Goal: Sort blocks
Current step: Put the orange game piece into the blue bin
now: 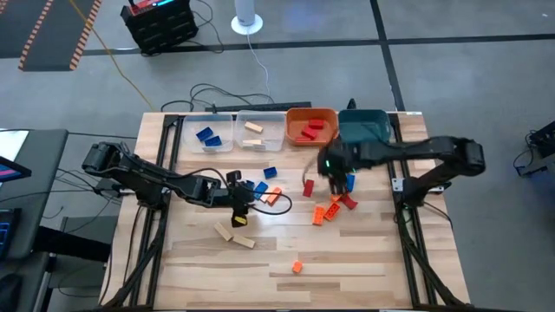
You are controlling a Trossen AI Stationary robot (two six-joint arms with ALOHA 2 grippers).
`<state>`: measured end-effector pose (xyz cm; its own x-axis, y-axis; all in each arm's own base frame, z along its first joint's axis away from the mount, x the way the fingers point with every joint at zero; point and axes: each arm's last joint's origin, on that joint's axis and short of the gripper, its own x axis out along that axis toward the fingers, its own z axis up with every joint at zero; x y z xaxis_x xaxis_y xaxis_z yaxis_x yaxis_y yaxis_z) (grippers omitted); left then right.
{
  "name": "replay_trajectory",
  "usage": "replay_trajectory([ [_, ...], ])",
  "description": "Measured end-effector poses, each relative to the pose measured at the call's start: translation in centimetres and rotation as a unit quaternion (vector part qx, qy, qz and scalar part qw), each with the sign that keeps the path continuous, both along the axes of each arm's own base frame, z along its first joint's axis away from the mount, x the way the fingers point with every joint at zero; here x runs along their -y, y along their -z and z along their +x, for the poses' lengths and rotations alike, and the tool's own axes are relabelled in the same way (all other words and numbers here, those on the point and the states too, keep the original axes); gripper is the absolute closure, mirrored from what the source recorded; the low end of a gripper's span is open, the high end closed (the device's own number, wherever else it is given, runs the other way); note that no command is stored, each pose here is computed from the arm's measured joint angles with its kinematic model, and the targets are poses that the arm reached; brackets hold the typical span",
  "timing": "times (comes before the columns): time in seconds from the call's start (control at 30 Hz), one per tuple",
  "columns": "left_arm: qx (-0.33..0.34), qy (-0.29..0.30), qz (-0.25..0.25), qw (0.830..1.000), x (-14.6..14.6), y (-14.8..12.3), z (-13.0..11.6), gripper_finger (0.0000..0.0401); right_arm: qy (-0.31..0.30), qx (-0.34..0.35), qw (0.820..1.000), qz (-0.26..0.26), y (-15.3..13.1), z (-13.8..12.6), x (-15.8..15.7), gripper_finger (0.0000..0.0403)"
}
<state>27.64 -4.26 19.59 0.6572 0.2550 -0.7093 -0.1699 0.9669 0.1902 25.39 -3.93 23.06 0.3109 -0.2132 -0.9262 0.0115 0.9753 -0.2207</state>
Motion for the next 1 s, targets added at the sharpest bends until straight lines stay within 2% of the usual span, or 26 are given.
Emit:
replay_trajectory([
  [0.17, 0.031, 0.011, 0.003, 0.999, 0.1, -0.5, 0.5, 0.0209, -0.026, -0.025, 0.999, 0.017, 1.7, -0.4, -3.9, 0.0184],
  [0.3, 0.044, 0.015, -0.003, 0.999, 0.2, -0.6, 0.7, 0.0209, -0.054, -0.068, 0.996, 0.017, 3.3, 0.0, -5.6, 0.0184],
  [0.6, 0.049, 0.029, -0.054, 0.997, 0.7, -0.6, 0.7, 0.0209, -0.098, -0.164, 0.982, 0.004, 6.0, 0.3, -5.5, 0.0184],
  [0.87, 0.043, 0.031, -0.054, 0.997, 0.9, -0.6, 0.6, 0.0209, -0.123, -0.165, 0.979, -0.005, 6.1, 0.5, -5.0, 0.0187],
  [1.0, 0.089, 0.056, -0.052, 0.993, 2.1, -3.5, 0.0, 0.0209, -0.121, -0.162, 0.979, -0.001, 6.1, 0.6, -4.9, 0.0195],
])
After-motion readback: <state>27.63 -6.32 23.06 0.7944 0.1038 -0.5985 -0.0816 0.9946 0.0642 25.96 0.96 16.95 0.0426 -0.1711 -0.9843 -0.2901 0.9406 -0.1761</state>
